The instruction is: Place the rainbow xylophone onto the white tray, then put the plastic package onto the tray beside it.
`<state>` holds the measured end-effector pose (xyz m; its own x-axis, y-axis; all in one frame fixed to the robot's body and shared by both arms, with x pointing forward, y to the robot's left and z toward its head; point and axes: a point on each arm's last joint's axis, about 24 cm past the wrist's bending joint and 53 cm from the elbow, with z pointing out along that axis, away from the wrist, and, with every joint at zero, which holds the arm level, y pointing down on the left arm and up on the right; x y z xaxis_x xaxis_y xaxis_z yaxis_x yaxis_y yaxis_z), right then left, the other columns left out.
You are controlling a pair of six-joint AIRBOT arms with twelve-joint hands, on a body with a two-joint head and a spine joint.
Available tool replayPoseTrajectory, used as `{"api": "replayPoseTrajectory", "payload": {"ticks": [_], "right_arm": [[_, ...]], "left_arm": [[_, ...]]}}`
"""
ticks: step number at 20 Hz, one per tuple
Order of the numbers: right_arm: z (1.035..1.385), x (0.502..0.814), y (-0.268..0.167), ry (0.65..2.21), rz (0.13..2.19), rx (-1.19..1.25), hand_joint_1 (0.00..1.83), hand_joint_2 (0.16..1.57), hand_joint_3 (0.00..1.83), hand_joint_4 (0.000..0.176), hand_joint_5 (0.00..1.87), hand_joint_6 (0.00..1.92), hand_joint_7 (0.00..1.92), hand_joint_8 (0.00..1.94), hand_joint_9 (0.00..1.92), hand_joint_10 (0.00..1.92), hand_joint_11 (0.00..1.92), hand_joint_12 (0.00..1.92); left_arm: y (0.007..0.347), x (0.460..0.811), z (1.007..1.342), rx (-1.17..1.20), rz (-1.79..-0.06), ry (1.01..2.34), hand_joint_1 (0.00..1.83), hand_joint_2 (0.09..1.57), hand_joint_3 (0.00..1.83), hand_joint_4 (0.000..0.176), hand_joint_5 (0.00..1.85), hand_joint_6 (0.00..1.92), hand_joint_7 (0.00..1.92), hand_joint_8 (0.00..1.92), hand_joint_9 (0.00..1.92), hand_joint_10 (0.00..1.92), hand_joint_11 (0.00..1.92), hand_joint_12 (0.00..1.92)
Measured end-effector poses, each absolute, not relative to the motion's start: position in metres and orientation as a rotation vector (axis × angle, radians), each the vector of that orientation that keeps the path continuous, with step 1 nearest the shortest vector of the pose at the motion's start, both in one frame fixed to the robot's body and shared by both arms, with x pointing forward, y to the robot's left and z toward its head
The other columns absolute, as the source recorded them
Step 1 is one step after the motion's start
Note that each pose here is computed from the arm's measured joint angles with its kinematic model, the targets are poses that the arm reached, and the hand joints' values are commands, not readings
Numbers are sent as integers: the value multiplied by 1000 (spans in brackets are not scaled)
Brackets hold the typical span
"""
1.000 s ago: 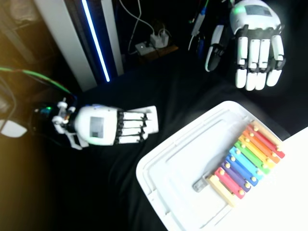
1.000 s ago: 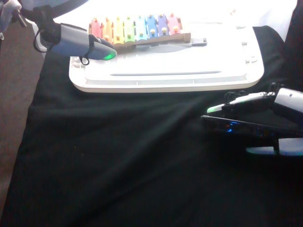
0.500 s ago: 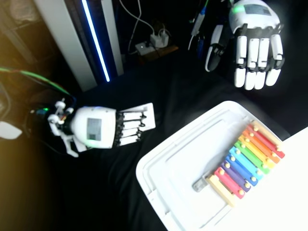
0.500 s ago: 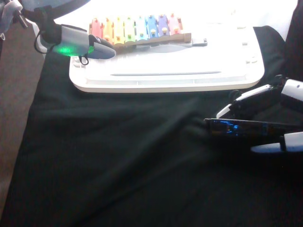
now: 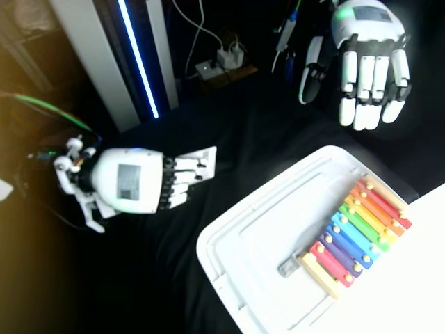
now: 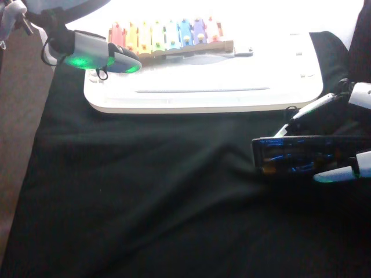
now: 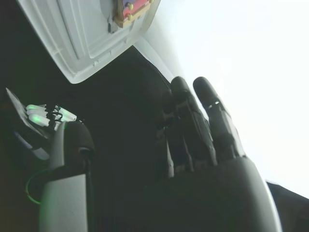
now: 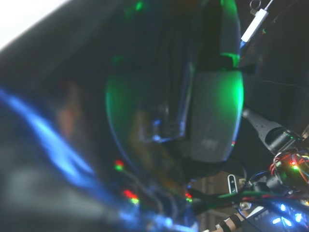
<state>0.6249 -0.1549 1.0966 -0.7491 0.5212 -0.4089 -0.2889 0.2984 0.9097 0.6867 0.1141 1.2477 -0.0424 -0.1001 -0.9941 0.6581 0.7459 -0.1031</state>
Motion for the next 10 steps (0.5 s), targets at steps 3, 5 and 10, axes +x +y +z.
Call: {"api": "replayPoseTrajectory", "payload": {"ticks": [3,5,10], "right_arm": [[1109,629,-153,1867,1510,158,1271,1068,1,0,1004,835,1183,772,1441,161,1109,1023],[1125,636,-153,1827,1512,143,1317,1046,0,0,1087,576,1232,729,1373,602,1208,1013],[1145,644,-150,1782,1507,82,1303,1028,4,0,1112,577,1286,647,1569,106,1118,1133]], "left_arm": [[115,687,1245,478,-648,1506,774,1043,0,68,266,0,531,4,579,7,16,1075],[115,687,1245,478,-647,1505,754,1061,2,32,281,2,565,5,641,19,86,1054],[115,687,1244,478,-646,1510,833,1020,0,0,333,1,565,0,650,1,241,847]]}}
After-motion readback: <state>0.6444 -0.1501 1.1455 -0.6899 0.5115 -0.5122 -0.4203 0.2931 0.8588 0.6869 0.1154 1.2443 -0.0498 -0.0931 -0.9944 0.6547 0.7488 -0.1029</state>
